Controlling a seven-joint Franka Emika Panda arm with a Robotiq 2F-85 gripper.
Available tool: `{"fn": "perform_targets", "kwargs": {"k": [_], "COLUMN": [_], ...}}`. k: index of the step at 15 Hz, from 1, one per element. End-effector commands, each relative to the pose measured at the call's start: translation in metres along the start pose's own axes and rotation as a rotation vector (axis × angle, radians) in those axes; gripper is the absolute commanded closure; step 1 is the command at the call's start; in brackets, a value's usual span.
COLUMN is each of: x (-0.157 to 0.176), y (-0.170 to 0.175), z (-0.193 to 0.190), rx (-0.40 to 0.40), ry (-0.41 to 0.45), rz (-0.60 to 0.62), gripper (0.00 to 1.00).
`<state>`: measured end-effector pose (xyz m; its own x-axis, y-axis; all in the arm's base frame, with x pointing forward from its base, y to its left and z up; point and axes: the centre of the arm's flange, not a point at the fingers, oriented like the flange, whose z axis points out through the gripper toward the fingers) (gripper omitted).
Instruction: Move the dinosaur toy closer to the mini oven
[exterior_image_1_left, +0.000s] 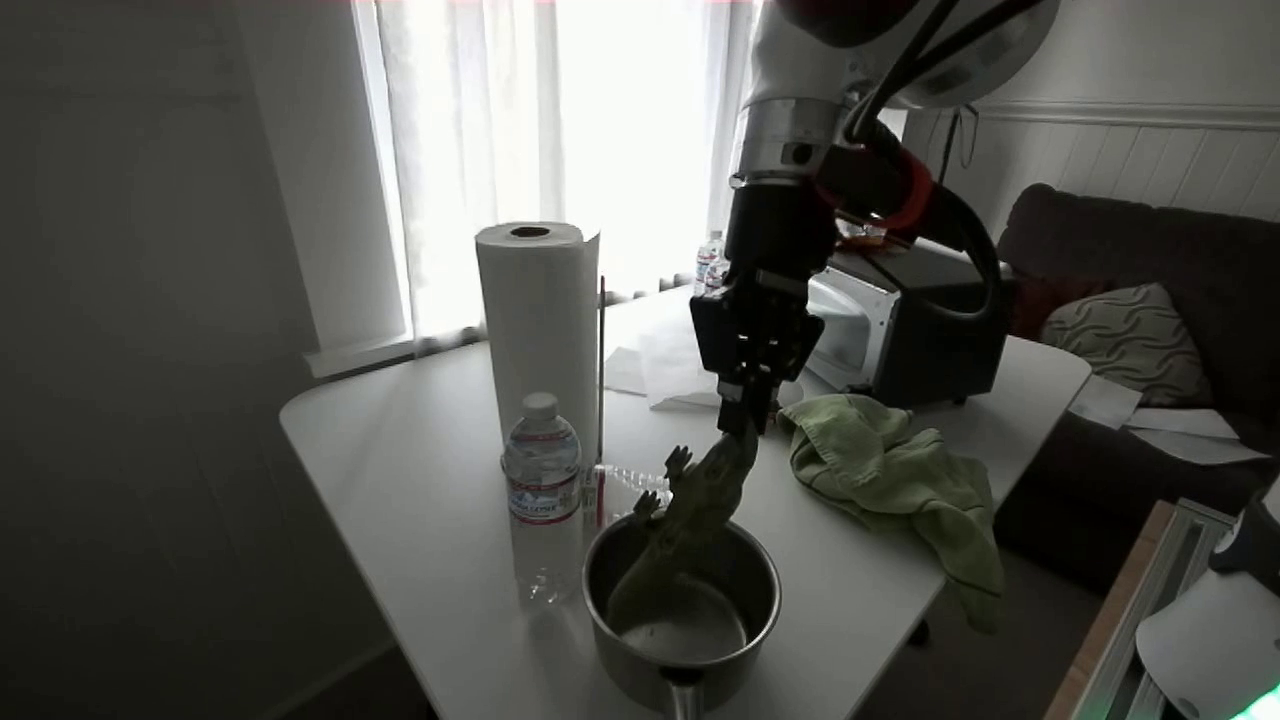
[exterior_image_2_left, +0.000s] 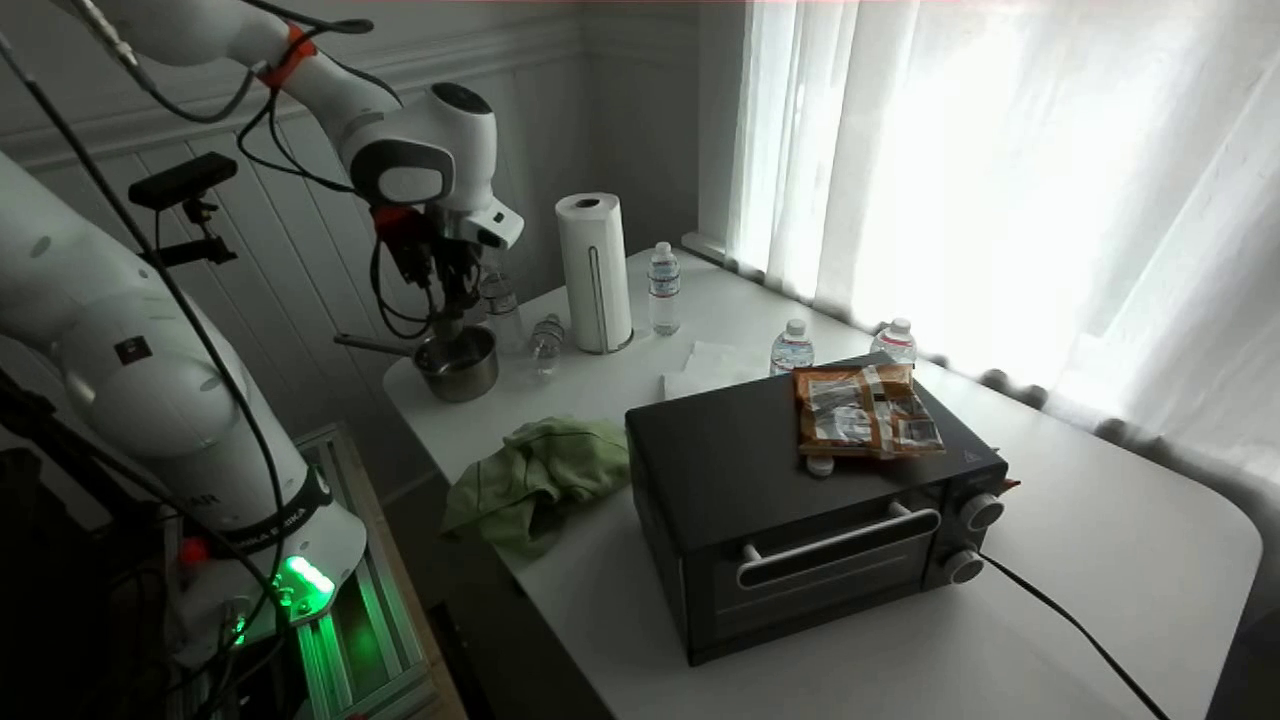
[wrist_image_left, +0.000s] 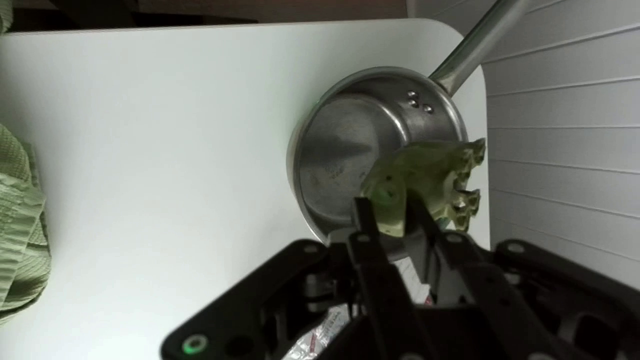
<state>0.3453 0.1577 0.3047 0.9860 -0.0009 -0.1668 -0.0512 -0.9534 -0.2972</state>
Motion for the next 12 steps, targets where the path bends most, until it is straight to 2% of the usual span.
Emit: {"fn": "perform_targets", "kwargs": {"k": [1, 5, 12], "x": [-0.027, -0.035, -0.030], "y": [-0.002, 0.012, 0.080], "z": [-0.045, -0.081, -0.117], "rx": [-0.007, 0.024, 0.080], "ry": [0.054, 0.125, 0.184], "rz": [0.034, 0.111, 0.348], "gripper": [0.95, 0.95, 0.95]}}
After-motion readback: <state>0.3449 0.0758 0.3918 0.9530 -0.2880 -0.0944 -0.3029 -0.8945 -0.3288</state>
